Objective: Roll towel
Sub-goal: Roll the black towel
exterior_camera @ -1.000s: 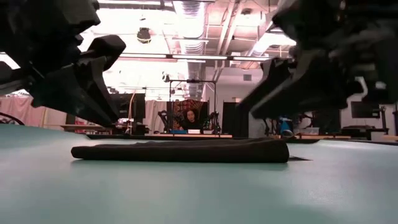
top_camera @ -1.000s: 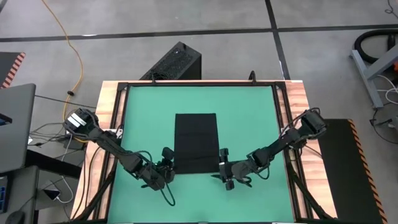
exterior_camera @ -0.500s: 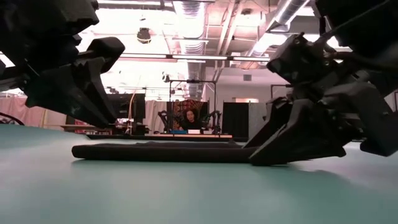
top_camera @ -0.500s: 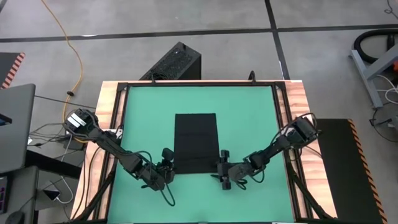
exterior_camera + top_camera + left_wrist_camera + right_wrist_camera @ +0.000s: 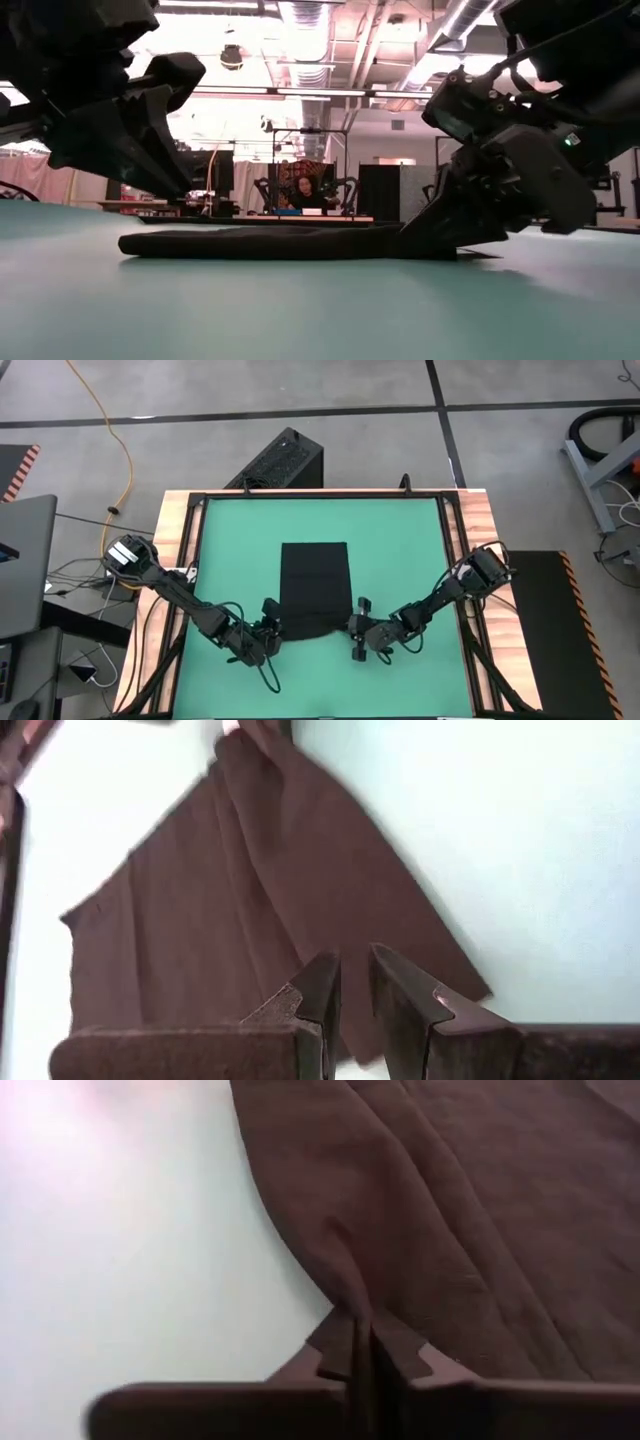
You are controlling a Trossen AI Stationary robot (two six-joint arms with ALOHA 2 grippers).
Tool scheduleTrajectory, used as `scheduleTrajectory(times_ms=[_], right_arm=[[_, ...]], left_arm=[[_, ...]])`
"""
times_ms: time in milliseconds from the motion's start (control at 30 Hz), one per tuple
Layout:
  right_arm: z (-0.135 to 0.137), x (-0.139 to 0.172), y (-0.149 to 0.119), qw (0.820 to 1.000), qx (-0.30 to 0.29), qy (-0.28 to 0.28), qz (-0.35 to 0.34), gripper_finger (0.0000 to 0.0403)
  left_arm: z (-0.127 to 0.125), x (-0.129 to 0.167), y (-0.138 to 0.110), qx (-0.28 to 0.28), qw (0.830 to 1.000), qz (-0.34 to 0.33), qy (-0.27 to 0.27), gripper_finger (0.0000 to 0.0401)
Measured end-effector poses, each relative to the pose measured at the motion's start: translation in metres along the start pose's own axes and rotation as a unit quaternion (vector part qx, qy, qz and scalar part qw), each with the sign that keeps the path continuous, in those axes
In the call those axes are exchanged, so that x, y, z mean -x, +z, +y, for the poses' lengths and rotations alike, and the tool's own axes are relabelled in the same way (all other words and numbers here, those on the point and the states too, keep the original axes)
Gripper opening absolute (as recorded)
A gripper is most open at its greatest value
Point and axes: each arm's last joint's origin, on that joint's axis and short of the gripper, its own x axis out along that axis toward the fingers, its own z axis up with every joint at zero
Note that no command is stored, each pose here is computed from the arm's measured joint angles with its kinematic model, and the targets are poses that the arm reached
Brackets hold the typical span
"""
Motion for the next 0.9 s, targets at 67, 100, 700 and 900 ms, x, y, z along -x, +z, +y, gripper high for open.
scheduleTrajectory(times_ms=[67,100,700,900], right_arm=[[0.0,0.001,0.002,1.0,-0.01,0.006,-0.003,0.0015],[0.001,0.002,0.003,1.0,-0.014,0.012,-0.003,0.0016],[-0.023,0.046,0.057,0.983,-0.164,0.08,0.019,0.0015],[-0.034,0.052,0.071,0.964,-0.253,0.083,0.006,0.0015]], left_arm=[[0.002,-0.001,0.0,-0.007,1.0,-0.001,0.002,0.0047],[0.004,-0.002,0.0,-0.006,1.0,-0.001,0.001,0.0047],[0.024,-0.026,-0.036,0.039,0.996,-0.056,-0.049,0.0027],[0.021,-0.026,-0.043,0.047,0.996,-0.058,-0.05,0.0002]])
